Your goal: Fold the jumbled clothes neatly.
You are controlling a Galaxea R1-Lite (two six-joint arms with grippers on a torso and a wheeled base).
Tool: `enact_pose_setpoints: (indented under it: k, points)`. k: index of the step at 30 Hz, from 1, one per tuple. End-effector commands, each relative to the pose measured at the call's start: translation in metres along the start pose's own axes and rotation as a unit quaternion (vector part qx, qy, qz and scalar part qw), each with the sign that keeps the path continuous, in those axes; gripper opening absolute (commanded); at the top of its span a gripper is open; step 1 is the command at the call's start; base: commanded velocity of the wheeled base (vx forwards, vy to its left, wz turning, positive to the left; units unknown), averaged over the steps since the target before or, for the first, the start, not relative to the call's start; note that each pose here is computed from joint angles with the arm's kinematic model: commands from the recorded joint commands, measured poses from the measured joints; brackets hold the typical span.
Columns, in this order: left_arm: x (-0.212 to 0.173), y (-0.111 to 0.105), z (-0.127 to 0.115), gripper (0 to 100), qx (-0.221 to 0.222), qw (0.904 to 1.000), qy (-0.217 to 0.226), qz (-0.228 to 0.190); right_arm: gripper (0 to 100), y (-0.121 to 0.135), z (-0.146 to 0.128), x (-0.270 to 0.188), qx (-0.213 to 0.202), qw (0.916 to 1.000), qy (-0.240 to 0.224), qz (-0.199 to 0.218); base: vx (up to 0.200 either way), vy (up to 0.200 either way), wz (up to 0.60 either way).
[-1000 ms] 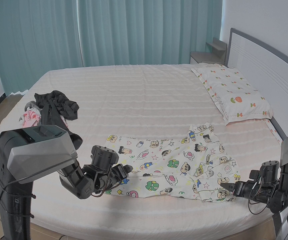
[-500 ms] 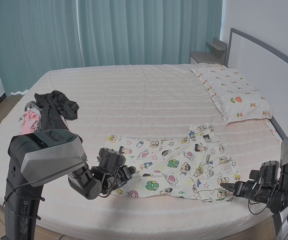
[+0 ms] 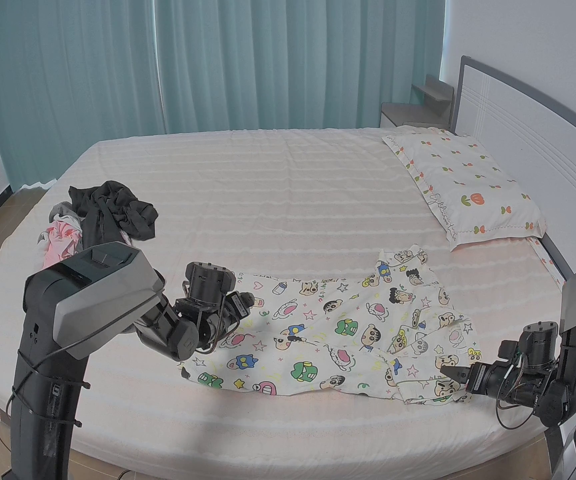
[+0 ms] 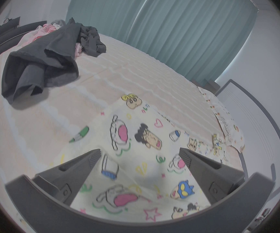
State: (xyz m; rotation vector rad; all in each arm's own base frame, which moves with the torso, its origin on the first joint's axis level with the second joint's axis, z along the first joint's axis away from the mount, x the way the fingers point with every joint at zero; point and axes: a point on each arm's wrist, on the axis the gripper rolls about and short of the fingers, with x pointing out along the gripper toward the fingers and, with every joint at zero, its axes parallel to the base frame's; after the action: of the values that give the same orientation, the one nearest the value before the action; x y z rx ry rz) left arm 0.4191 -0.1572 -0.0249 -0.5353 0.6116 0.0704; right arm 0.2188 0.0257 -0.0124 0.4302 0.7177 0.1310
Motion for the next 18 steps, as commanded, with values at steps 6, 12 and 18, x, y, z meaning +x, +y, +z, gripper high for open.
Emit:
enact_pose_setpoints:
  k: [6,12,18]
  points:
    - [-0.034,0.019,0.028,100,-0.014,0.9982,0.047,-0.034,100,-0.001,-0.002,-0.003,0.002,1.0,0.002,-0.001,0.0,0.0,0.0]
    - [-0.079,0.045,0.031,100,0.052,0.9817,0.143,-0.114,100,-0.001,-0.003,-0.002,0.009,0.9999,0.005,-0.001,0.0,0.0,0.0]
    - [-0.083,0.073,0.021,100,0.117,0.9699,0.192,-0.094,100,-0.001,-0.003,-0.002,0.016,0.9999,0.005,-0.001,0.0,0.0,0.0]
